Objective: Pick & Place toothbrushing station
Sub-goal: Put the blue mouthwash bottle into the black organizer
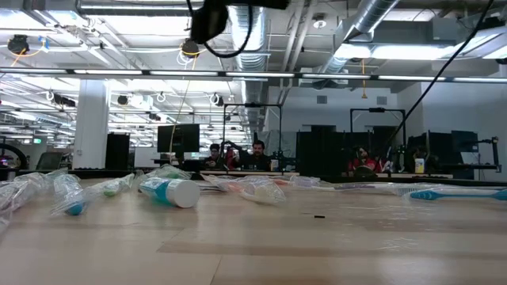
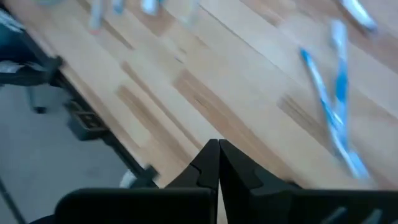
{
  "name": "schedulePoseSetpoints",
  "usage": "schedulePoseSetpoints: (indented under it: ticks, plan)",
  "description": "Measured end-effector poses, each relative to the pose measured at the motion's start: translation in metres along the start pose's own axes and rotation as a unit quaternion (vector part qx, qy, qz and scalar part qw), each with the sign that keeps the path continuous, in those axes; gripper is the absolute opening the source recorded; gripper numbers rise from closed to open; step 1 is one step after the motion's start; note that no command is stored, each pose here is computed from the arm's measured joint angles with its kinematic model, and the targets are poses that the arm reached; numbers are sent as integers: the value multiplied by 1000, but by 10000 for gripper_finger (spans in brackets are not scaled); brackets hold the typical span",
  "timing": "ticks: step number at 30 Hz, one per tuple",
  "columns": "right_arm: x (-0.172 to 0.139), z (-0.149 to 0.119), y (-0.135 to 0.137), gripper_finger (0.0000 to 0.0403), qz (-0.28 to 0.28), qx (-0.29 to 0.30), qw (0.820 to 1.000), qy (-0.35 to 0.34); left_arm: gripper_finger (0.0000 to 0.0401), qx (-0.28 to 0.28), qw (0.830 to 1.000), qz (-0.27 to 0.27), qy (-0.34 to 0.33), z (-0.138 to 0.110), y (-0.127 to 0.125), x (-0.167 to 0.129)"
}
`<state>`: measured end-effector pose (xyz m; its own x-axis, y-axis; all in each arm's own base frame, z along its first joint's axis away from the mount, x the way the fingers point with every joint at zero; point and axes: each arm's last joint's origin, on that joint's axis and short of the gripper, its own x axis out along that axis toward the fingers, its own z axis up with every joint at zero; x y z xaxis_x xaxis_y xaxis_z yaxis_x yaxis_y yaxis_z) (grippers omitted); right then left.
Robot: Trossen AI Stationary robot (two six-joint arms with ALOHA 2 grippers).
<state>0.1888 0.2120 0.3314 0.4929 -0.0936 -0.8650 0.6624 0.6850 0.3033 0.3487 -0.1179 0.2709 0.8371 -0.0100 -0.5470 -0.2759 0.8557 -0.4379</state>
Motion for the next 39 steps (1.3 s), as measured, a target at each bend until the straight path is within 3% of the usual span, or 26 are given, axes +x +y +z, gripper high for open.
schedulePoseSetpoints:
  ticks: [9, 15, 21, 25, 28, 33, 39]
  plan:
    - [16, 42, 22, 0, 78, 12, 994, -71, 0, 117, 981, 17, 156, -21, 15, -14]
    - [24, 66, 25, 0, 89, 58, 990, -95, 4, 180, 961, -9, 210, -37, 27, -13]
    - [38, 86, 29, 0, 90, 96, 984, -121, 25, 256, 930, -7, 265, -66, 50, -8]
    - [52, 94, 33, 0, 86, 115, 982, -126, 52, 245, 916, -8, 316, -89, 68, -7]
    - [56, 99, 38, 0, 103, 135, 976, -133, 58, 236, 917, 37, 319, -100, 80, -7]
    - [69, 103, 44, 0, 105, 146, 974, -140, 25, 238, 919, 102, 298, -101, 97, -4]
    - [78, 108, 47, 0, 108, 156, 971, -146, 7, 237, 922, 102, 288, -97, 105, 0]
